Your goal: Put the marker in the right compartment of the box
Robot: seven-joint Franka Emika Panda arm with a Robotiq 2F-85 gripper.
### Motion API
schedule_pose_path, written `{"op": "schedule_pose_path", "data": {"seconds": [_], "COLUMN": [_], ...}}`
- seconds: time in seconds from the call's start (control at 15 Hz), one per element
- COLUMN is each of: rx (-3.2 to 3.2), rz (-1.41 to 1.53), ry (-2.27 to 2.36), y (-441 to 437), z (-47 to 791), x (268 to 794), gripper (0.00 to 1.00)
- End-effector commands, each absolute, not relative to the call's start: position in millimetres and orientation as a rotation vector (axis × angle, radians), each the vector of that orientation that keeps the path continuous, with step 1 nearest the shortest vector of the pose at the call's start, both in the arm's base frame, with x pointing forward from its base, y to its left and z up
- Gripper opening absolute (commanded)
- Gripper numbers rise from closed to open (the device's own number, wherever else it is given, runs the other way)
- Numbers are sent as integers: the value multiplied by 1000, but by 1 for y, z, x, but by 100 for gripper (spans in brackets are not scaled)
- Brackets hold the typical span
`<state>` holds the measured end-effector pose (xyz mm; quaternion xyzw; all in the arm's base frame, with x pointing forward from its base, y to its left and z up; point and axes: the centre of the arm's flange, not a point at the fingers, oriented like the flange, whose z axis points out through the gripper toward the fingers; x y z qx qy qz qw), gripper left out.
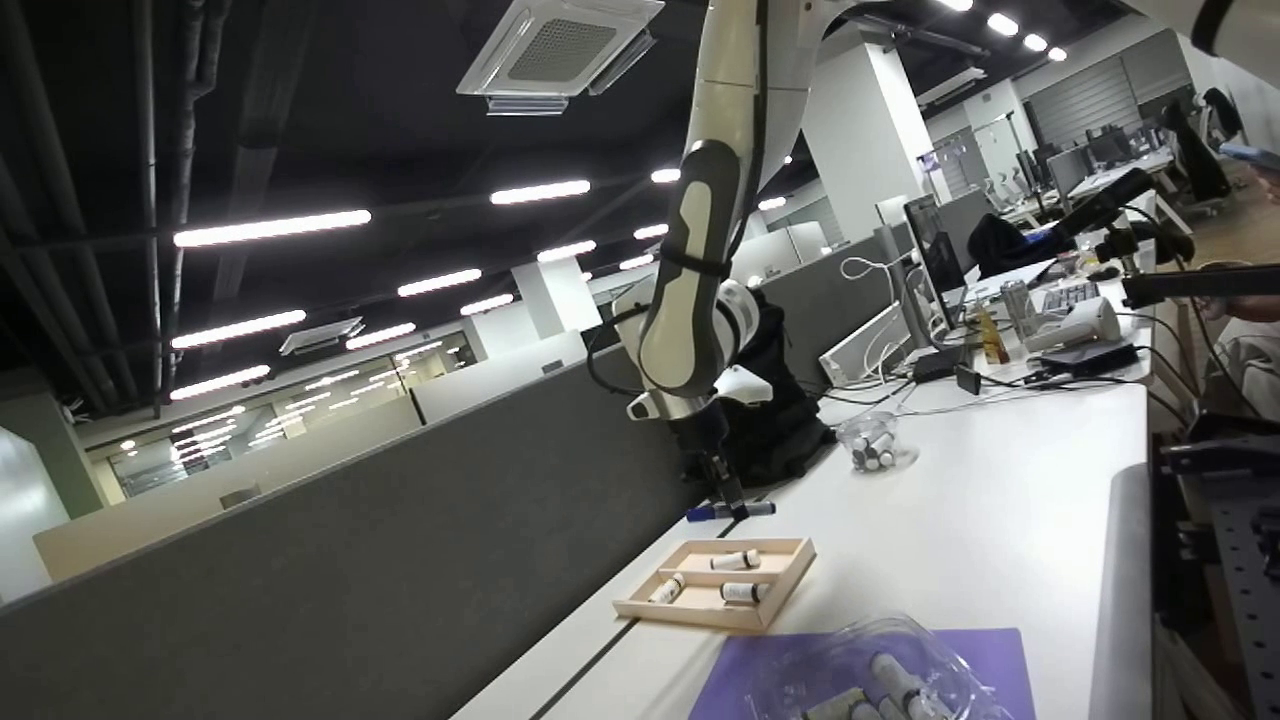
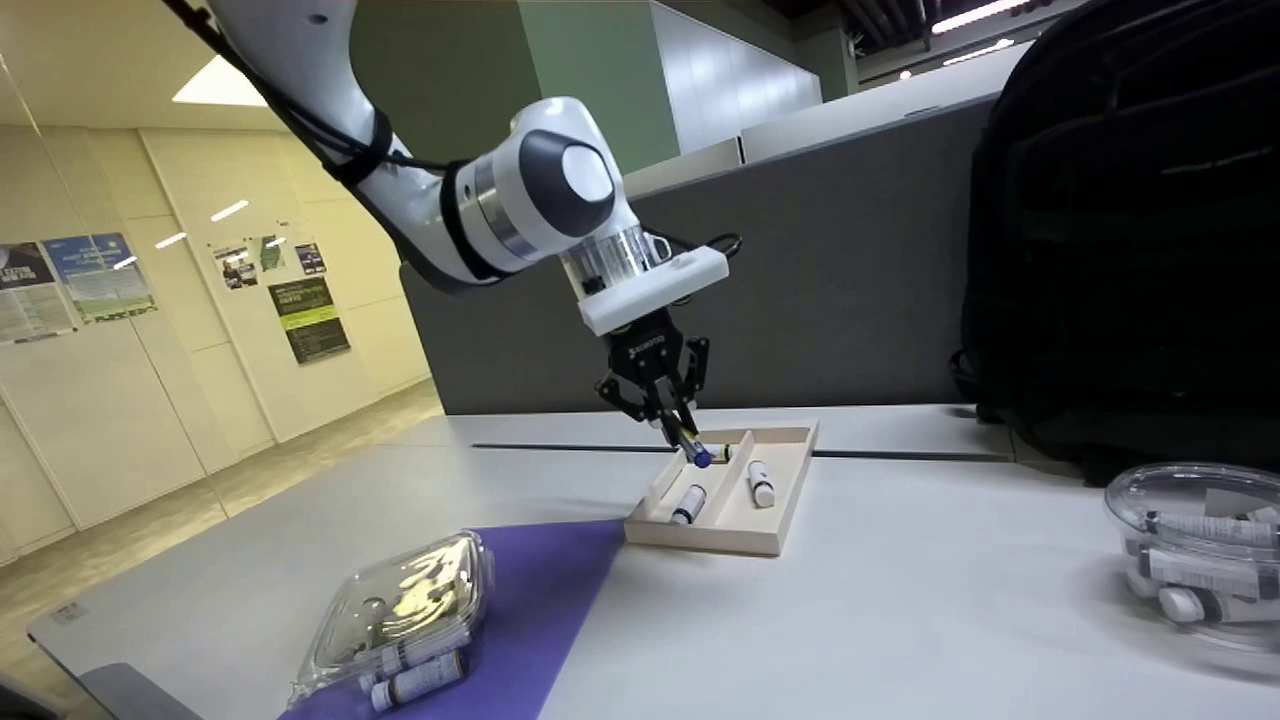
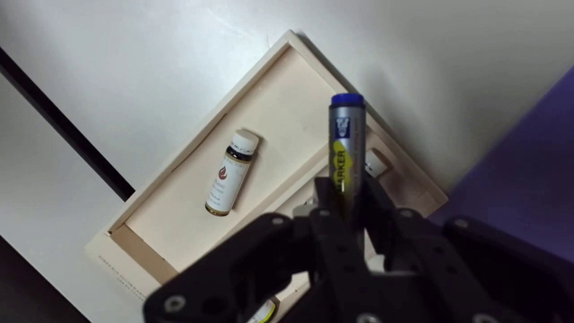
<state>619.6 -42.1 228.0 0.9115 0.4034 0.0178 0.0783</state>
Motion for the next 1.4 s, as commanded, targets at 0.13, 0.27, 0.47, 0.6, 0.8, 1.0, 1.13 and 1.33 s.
{"op": "schedule_pose_path", "data": {"seconds": [0.13,0.27,0.47,0.6,0.8,1.0,1.13,1.33], "rx": [2810,2836,2824,2833,2848,2846,2847,2840], "rz": [67,66,61,64,64,59,57,72], "ry": [1095,1099,1126,1122,1057,1005,991,979], "y": [-43,-42,-38,-37,-54,-74,-84,-87], "z": [216,216,210,212,205,196,187,172], "x": [644,647,637,639,653,668,675,685], "gripper": [5,5,21,5,5,5,5,5]}}
